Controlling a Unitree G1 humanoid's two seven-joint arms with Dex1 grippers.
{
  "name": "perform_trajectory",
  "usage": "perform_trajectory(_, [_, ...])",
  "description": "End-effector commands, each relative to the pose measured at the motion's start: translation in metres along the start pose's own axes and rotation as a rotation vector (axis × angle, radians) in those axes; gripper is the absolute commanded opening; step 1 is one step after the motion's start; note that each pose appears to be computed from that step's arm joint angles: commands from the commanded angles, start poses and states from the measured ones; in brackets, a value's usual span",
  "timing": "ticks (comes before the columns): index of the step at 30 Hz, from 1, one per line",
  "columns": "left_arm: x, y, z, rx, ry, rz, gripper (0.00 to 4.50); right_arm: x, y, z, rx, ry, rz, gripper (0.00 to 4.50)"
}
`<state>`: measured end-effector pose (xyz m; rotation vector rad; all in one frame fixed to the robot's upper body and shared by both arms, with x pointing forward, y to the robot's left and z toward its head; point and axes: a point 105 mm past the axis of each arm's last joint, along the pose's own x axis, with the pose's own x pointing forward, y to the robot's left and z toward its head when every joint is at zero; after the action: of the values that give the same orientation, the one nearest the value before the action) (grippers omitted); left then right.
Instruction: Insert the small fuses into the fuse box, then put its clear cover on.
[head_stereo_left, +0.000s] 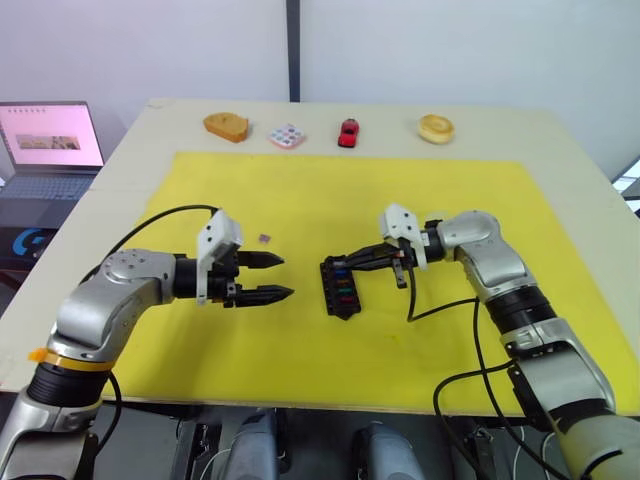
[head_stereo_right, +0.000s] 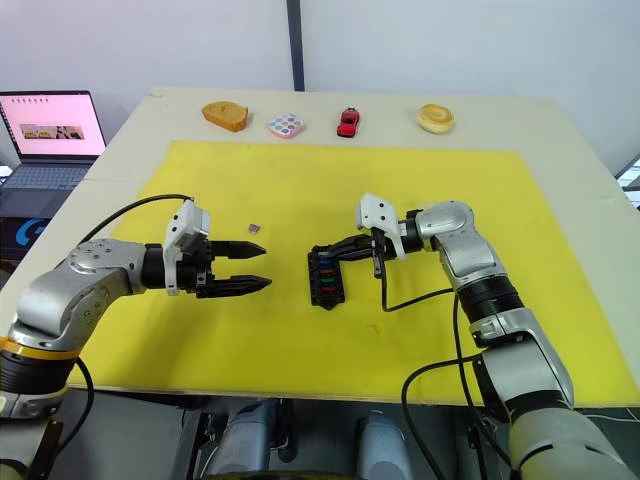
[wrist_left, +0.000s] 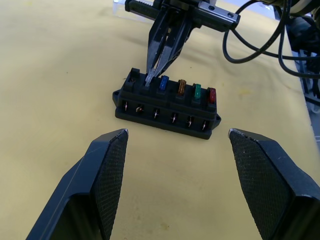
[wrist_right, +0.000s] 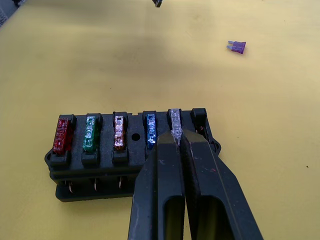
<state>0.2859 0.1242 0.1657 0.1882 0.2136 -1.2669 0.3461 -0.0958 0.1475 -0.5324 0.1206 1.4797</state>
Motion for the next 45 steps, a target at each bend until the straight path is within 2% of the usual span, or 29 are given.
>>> perform_trajectory(1, [-0.001,-0.001,0.010,0.043,-0.023,-0.002,3.37,-0.001,0.001,-0.002,0.001,0.017,0.011,0.00])
perform_trajectory(20, [0.001,0.002,0.010,0.043,-0.033,0.001,3.37,-0.005,-0.002,0.007,-0.001,-0.007,-0.007,0.00])
perform_trajectory(23, [-0.001,0.003,0.010,0.042,-0.035,0.005,3.42,-0.006,-0.002,0.007,-0.001,-0.007,-0.009,0.77])
perform_trajectory(24, [-0.001,0.003,0.010,0.042,-0.035,0.007,3.42,-0.006,-0.002,0.006,-0.004,-0.004,-0.009,0.89])
perform_trajectory(25, [-0.001,0.003,0.010,0.042,-0.036,0.007,3.42,-0.006,-0.001,0.006,-0.006,-0.002,-0.009,1.23])
perform_trajectory(30, [0.000,0.003,0.010,0.041,-0.038,0.007,3.42,-0.007,-0.002,0.007,-0.003,-0.002,-0.014,3.43])
perform_trajectory(45, [-0.003,0.007,0.009,0.048,-0.018,0.011,3.42,-0.026,-0.015,0.029,0.035,-0.052,-0.060,3.43])
